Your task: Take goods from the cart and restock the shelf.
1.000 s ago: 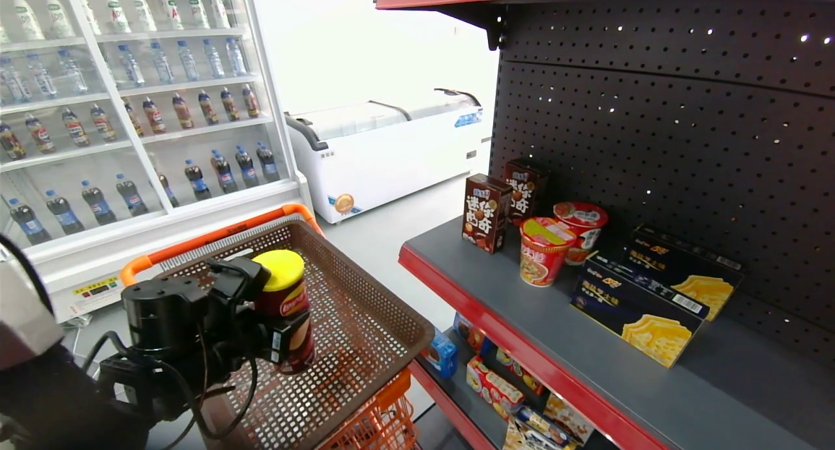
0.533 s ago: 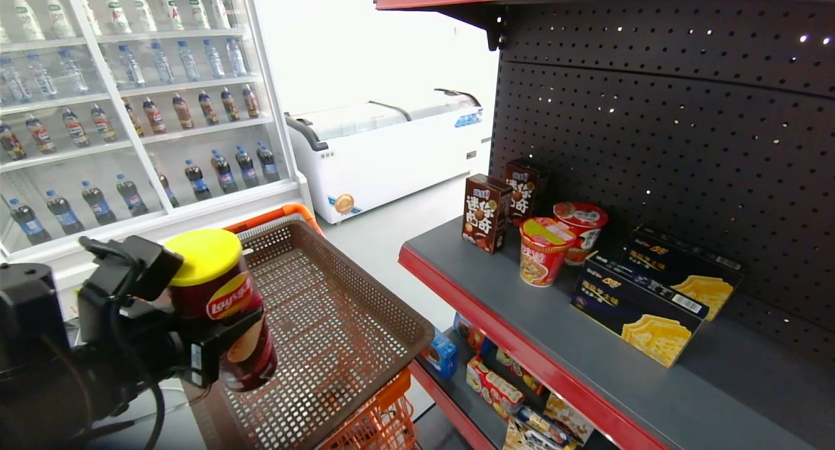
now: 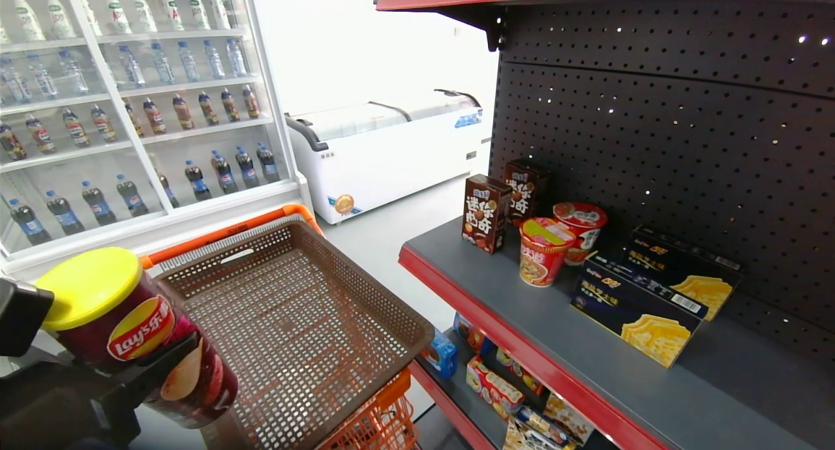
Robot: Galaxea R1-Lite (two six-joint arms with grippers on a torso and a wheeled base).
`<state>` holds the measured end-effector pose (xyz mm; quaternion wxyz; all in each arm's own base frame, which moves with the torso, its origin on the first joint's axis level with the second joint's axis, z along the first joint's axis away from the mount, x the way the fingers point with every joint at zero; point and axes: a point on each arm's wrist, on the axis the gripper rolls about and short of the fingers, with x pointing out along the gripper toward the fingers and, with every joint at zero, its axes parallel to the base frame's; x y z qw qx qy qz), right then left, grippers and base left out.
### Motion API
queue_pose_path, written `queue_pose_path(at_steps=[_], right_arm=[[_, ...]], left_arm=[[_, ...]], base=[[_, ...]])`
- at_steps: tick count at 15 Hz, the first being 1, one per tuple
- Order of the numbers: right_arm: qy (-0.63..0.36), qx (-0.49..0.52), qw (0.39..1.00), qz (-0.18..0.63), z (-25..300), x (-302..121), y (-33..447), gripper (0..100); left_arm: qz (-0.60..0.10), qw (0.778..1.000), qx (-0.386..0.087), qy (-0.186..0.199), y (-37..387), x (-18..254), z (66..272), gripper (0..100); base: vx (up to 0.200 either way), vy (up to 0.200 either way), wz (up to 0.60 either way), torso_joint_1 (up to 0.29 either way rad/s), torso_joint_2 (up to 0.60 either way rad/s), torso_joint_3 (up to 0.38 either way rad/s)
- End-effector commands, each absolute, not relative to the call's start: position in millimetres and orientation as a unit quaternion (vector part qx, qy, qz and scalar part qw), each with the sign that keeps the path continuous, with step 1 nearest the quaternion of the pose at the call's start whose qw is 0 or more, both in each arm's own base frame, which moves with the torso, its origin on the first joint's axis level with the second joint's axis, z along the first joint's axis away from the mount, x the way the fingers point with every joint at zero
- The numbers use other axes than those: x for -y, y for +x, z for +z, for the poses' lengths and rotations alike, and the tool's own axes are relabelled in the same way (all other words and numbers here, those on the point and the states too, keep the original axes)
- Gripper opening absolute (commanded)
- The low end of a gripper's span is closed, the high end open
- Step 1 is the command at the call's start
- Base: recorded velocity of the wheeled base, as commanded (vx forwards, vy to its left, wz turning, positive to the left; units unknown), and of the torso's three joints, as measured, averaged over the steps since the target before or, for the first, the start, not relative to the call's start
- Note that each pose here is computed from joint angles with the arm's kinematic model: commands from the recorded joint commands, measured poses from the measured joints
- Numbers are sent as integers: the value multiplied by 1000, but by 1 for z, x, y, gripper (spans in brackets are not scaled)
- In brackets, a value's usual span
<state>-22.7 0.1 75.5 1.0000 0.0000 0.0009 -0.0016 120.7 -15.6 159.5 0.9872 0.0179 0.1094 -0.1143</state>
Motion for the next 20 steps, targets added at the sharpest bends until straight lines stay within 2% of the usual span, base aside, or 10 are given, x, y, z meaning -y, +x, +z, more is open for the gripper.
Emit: queue_pose_path(at_steps=[1,4,15,18,20], right_arm=[[0,-1,1000,-2,76,0,-23,100],[0,0,1000,-2,76,0,-23,100],[-1,-1,1000,-2,76,0,-23,100],[-1,-1,1000,-2,76,0,-23,100],[-1,-1,1000,-2,76,0,-23,100]], left_arm=[[-128,988,-81,28,100,15,158,0],[-137,986,-84,49,93,15,153,0],[-125,987,-85,46,94,13,154,0],[-66,990,-117,47,93,3,149,0],[-74,988,-128,56,93,4,147,0]], base=[[0,0,0,0,0,0],[0,0,-200,-2,1,2],[0,0,-600,2,3,1],[0,0,-600,2,1,4],[0,0,-600,2,0,5]])
